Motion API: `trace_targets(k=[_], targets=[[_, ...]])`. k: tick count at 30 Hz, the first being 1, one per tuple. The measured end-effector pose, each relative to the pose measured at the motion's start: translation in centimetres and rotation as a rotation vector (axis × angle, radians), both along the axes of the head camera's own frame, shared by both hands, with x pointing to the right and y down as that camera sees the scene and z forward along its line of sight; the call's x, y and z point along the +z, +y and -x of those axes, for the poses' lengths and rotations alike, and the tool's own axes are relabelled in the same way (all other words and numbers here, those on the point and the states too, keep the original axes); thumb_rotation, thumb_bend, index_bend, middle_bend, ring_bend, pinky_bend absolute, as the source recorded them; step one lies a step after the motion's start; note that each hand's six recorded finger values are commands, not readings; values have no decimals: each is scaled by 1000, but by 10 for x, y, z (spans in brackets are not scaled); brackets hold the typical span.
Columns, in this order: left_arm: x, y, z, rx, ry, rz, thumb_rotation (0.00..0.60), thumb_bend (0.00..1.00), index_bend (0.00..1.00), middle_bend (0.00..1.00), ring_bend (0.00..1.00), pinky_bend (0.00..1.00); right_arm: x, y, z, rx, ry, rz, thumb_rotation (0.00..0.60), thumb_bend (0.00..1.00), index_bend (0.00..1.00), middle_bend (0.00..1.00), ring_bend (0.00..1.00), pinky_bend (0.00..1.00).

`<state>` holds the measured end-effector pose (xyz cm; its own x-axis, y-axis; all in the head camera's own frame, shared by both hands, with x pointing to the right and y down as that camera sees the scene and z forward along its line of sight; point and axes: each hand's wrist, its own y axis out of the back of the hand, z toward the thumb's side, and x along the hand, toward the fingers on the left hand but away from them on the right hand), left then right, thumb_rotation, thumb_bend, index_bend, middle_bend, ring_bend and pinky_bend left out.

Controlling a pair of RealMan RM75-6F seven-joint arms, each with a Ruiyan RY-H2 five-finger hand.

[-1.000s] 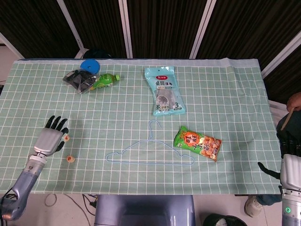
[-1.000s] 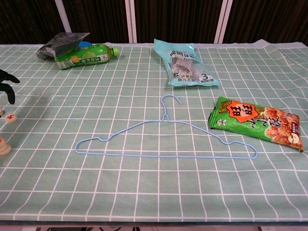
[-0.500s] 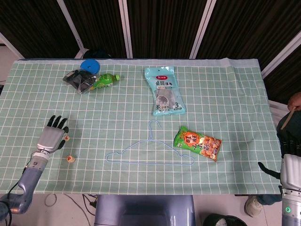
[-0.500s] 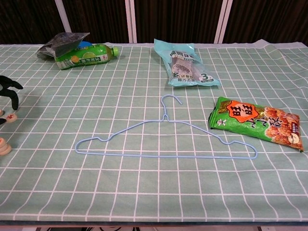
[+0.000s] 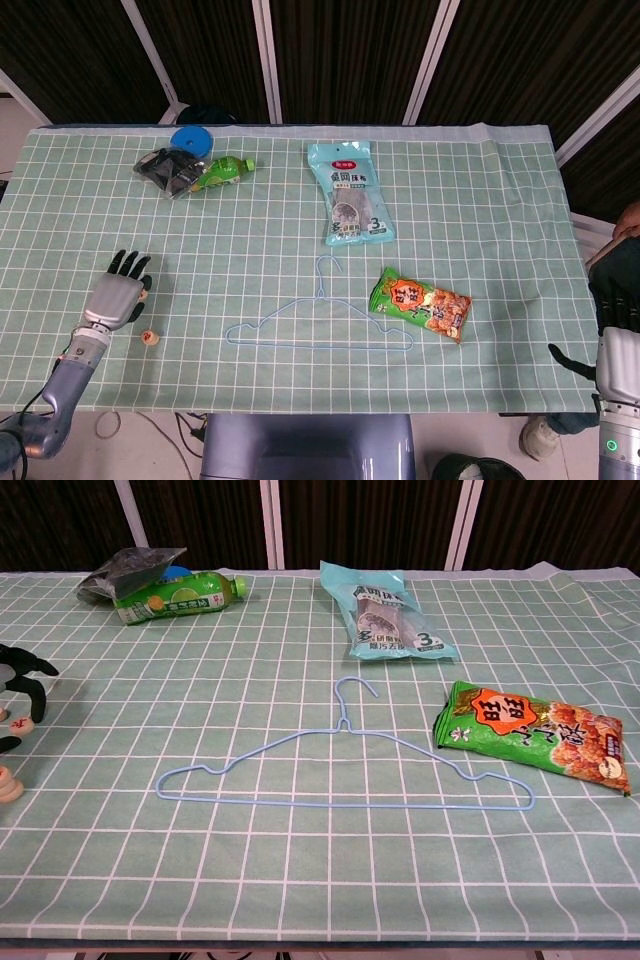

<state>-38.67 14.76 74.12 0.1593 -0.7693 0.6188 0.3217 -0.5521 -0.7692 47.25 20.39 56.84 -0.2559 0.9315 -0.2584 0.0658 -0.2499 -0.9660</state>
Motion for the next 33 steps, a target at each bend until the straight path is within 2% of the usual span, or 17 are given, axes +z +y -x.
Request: trace_targets(k=[17, 23, 33], targets=[[3, 0, 9, -16, -36, -3, 600, 330, 454, 112, 0, 60, 0, 0, 0, 3, 5, 0, 600, 205, 104, 25, 55, 0], [1, 0, 10, -16, -38, -7, 600, 363, 521, 137, 0, 63, 0, 0, 0, 5, 7, -1, 600, 205, 104, 25, 55, 0], [-8, -2, 4, -10, -8, -34, 600, 365, 533, 138, 0, 63, 0, 0, 0, 6, 6, -4, 600, 205, 104, 25, 55, 0]])
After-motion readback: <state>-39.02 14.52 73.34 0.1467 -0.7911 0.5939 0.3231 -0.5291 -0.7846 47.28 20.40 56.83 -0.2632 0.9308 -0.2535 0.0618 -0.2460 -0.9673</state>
